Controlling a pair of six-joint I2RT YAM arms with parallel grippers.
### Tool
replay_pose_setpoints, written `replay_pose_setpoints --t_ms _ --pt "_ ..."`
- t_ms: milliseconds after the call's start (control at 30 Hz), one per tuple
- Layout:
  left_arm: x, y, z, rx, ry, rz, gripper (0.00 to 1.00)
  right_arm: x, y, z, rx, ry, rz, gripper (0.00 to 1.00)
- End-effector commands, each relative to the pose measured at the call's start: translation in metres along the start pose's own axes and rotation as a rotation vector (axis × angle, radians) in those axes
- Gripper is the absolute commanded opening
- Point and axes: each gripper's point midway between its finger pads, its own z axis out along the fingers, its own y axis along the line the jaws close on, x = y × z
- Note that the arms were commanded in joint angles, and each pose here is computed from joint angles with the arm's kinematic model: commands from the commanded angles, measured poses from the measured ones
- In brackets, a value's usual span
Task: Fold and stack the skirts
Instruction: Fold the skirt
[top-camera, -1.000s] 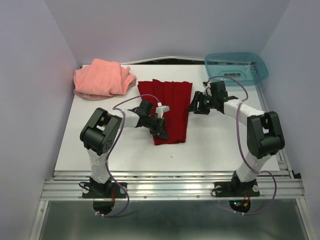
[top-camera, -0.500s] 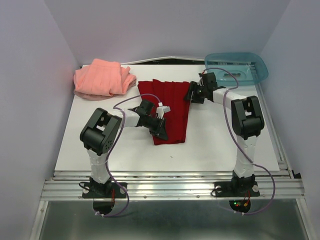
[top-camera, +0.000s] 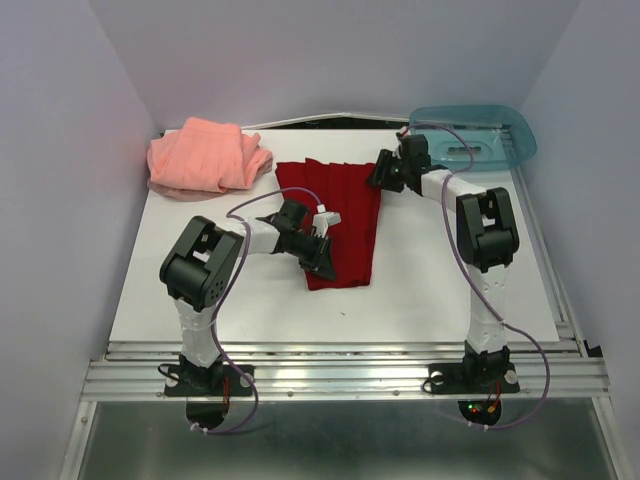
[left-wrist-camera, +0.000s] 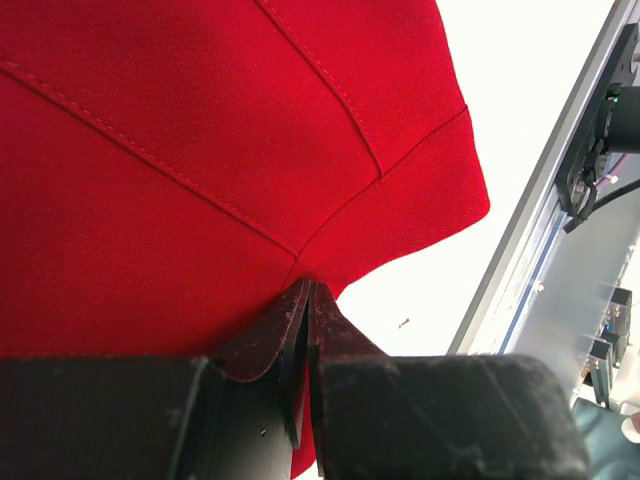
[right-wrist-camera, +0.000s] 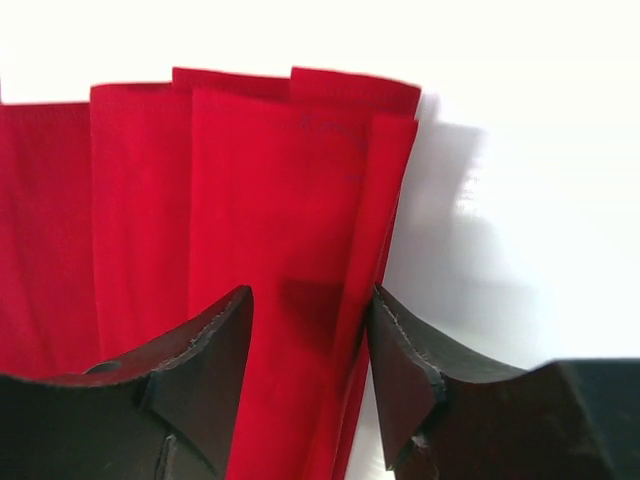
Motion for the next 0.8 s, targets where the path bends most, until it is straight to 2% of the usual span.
replay_pose_setpoints --t_ms 0,233,400,567,767 --pt "0.053 0.037 0.003 -0.168 0.15 -0.059 0.15 -0.047 0.013 -0.001 -0.018 -0.138 -0.019 0.53" --pt "0.055 0.038 0.005 -0.164 0.159 -0.067 0.15 -0.061 0.011 -0.003 0.013 -0.183 -0.042 0.49" --pt "0.057 0.039 0.006 -0.16 0.165 -0.072 0.15 -0.062 0.01 0.001 0.01 -0.182 -0.059 0.3" --pt "0.057 0.039 0.007 -0.16 0.165 -0.072 0.15 -0.065 0.0 0.01 0.052 -0.191 -0.074 0.03" --pt "0.062 0.042 0.007 -0.171 0.175 -0.082 0.12 -0.09 -0.002 0.007 0.101 -0.263 -0.105 0.01"
